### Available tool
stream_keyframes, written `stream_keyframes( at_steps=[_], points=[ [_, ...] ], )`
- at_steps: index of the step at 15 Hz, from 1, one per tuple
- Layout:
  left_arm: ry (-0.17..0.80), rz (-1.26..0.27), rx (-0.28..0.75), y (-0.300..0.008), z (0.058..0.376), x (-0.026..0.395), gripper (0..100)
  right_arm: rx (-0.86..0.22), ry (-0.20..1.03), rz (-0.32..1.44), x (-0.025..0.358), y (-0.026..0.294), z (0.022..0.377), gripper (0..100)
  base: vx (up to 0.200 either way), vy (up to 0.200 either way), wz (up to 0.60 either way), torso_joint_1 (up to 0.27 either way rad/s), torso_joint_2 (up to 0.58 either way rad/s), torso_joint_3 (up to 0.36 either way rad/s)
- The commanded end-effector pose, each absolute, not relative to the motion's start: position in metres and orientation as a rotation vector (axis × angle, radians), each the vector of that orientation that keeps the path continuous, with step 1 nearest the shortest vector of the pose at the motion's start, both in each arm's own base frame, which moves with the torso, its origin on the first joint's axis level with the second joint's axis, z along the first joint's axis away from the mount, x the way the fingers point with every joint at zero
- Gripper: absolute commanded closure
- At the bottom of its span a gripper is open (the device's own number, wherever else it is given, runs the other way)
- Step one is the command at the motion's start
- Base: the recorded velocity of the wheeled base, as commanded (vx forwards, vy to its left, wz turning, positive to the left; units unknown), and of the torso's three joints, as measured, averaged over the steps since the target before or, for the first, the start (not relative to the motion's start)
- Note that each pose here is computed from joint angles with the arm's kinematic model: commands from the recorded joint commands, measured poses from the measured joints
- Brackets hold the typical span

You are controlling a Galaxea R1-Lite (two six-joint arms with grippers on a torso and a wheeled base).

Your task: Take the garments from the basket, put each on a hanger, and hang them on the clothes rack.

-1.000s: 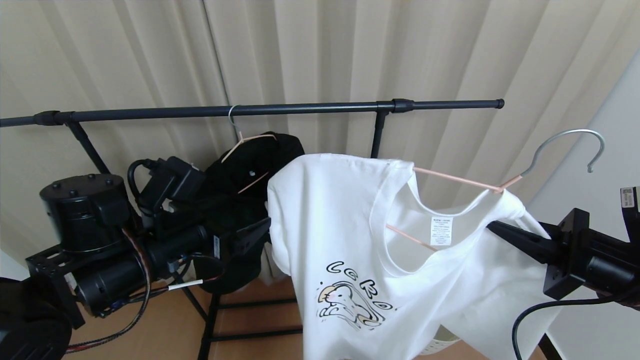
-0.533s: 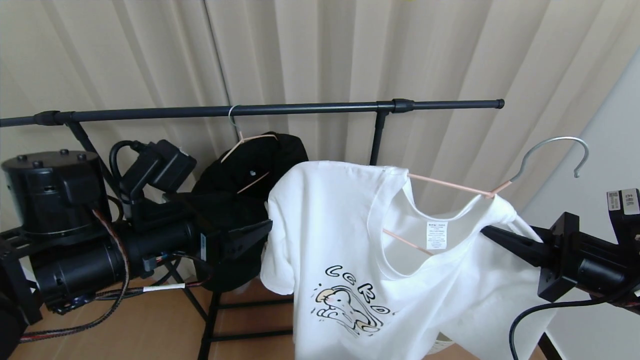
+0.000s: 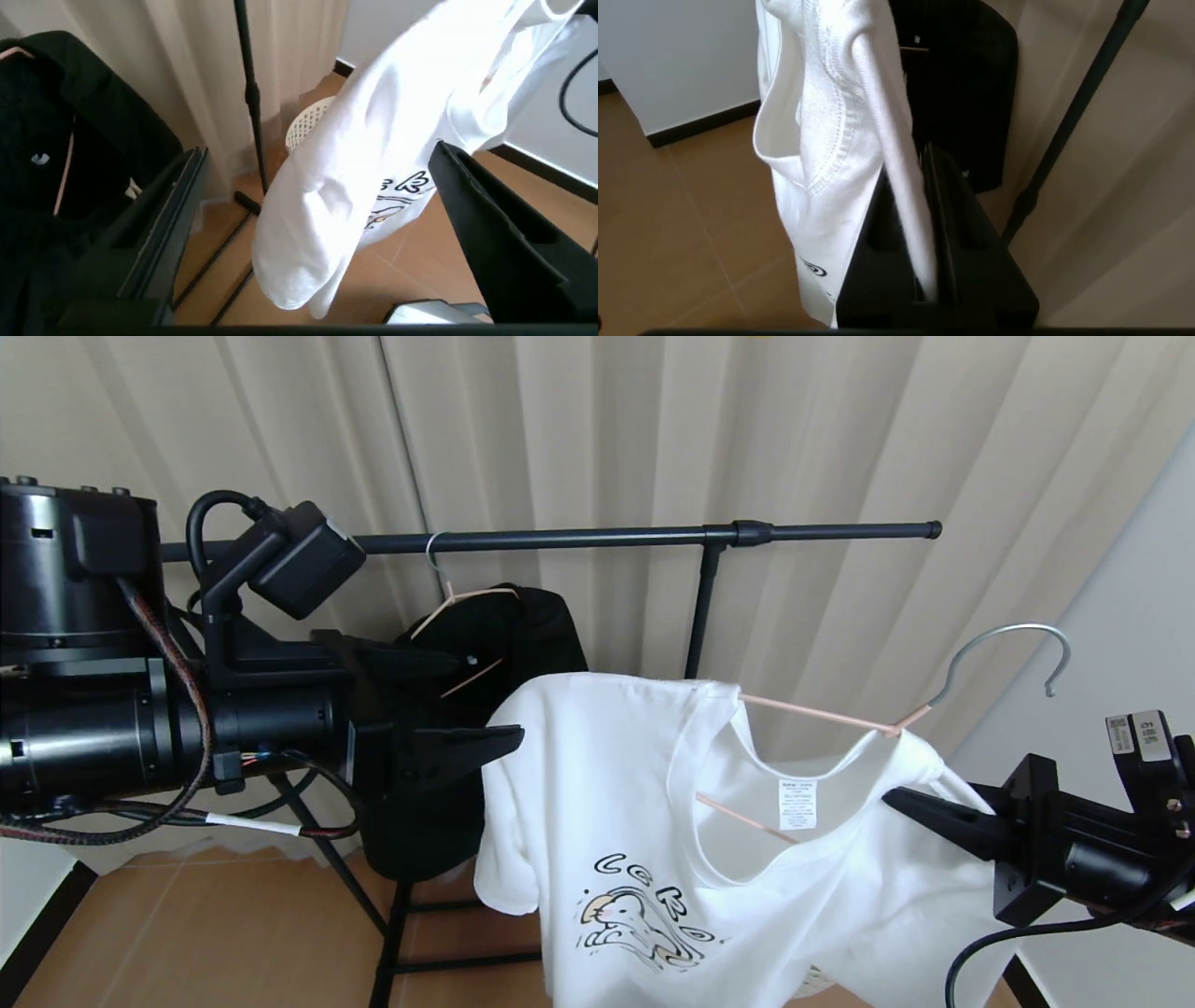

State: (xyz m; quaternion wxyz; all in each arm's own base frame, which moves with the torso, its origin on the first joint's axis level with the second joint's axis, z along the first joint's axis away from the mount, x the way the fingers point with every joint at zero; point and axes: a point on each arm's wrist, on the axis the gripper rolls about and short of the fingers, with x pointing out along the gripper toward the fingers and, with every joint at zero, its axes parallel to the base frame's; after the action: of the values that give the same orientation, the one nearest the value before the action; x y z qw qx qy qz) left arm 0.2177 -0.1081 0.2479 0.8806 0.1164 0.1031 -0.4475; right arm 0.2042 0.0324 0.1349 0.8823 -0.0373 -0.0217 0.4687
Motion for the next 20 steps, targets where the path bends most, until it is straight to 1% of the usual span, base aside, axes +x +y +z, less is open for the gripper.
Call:
stream_keyframes(
  at_steps=[1,3,5,8,11,12,13,14,15,17,20],
  points=[
    [0.2,-0.997,0.273,-0.114,0.257,0.22,0,-0.073,-0.034,0.997,0.204,0.037,0.132,100,0.0,0.0,0.0,0.0,0.0,0.0],
    [0.216,-1.025,0.316,-0.118,0.257,0.224,0,-0.07,-0.029,1.014,0.203,0.04,0.131,100,0.0,0.0,0.0,0.0,0.0,0.0],
    [0.235,-1.1,0.366,-0.128,0.263,0.227,0,-0.064,-0.018,1.06,0.2,0.049,0.129,100,0.0,0.0,0.0,0.0,0.0,0.0],
    [0.221,-1.165,0.407,-0.142,0.269,0.231,0,-0.059,-0.008,1.079,0.2,0.053,0.127,100,0.0,0.0,0.0,0.0,0.0,0.0],
    [0.209,-1.207,0.464,-0.154,0.263,0.236,0,-0.06,-0.01,1.091,0.199,0.056,0.127,100,0.0,0.0,0.0,0.0,0.0,0.0],
    [0.209,-1.207,0.464,-0.154,0.263,0.236,0,-0.06,-0.01,1.091,0.199,0.056,0.127,100,0.0,0.0,0.0,0.0,0.0,0.0],
    [0.206,-1.249,0.524,-0.163,0.262,0.238,0,-0.057,-0.001,1.102,0.2,0.058,0.125,100,0.0,0.0,0.0,0.0,0.0,0.0],
    [0.212,-1.266,0.539,-0.166,0.264,0.239,0,-0.055,0.004,1.109,0.201,0.06,0.124,100,0.0,0.0,0.0,0.0,0.0,0.0],
    [0.224,-1.288,0.54,-0.168,0.264,0.24,0,-0.055,0.003,1.113,0.201,0.061,0.124,100,0.0,0.0,0.0,0.0,0.0,0.0],
    [0.215,-1.335,0.533,-0.17,0.263,0.242,0,-0.055,0.005,1.128,0.203,0.064,0.123,100,0.0,0.0,0.0,0.0,0.0,0.0],
    [0.223,-1.343,0.536,-0.172,0.259,0.244,0,-0.053,0.008,1.162,0.21,0.074,0.122,100,0.0,0.0,0.0,0.0,0.0,0.0]
  ],
)
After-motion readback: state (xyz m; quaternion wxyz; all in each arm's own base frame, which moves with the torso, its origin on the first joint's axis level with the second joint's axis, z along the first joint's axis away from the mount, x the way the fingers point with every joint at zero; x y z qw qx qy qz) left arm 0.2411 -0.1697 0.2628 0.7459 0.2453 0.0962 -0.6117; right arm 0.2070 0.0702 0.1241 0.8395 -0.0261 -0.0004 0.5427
